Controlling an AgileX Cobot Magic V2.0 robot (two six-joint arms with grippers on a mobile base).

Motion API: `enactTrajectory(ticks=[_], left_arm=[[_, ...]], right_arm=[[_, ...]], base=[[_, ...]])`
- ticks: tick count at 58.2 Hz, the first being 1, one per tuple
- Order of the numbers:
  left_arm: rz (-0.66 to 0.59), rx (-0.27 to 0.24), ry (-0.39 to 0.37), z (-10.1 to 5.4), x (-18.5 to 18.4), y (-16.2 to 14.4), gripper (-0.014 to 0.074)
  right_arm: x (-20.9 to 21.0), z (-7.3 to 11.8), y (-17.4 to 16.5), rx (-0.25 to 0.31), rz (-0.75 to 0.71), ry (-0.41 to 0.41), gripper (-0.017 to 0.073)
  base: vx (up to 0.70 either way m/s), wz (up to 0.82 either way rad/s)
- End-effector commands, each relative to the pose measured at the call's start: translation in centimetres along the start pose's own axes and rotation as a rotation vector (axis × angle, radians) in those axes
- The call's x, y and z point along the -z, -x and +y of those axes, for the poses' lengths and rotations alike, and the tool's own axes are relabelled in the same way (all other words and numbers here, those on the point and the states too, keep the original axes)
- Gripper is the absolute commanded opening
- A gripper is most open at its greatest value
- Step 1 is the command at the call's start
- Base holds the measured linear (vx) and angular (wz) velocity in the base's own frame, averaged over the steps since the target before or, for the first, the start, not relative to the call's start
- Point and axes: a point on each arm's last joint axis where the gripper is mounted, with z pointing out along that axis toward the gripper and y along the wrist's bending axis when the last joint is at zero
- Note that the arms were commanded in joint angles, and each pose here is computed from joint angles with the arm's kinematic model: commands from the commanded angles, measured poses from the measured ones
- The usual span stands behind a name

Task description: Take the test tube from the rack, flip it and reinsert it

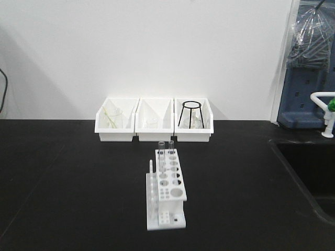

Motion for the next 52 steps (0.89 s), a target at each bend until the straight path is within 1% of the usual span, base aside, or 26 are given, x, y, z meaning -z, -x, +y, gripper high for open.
enactTrajectory(ticks=[1,32,52], left_arm=[[-0.091,0.011,-0.013,-0.11,0.12,0.89,-0.0006],[-0.091,0.011,-0.013,-0.11,0.12,0.89,-0.0006],[-0.091,0.011,-0.013,-0.11,0.12,0.89,-0.0006]], right_arm=[[0.14,0.04,0.75,0.016,-0.092,0.001,-0.0010],[0.14,0.04,0.75,0.016,-0.092,0.001,-0.0010],[0.14,0.04,0.75,0.016,-0.092,0.001,-0.0010]], base=[[0.37,-0.05],[0.35,-0.03],[0.25,0.01]])
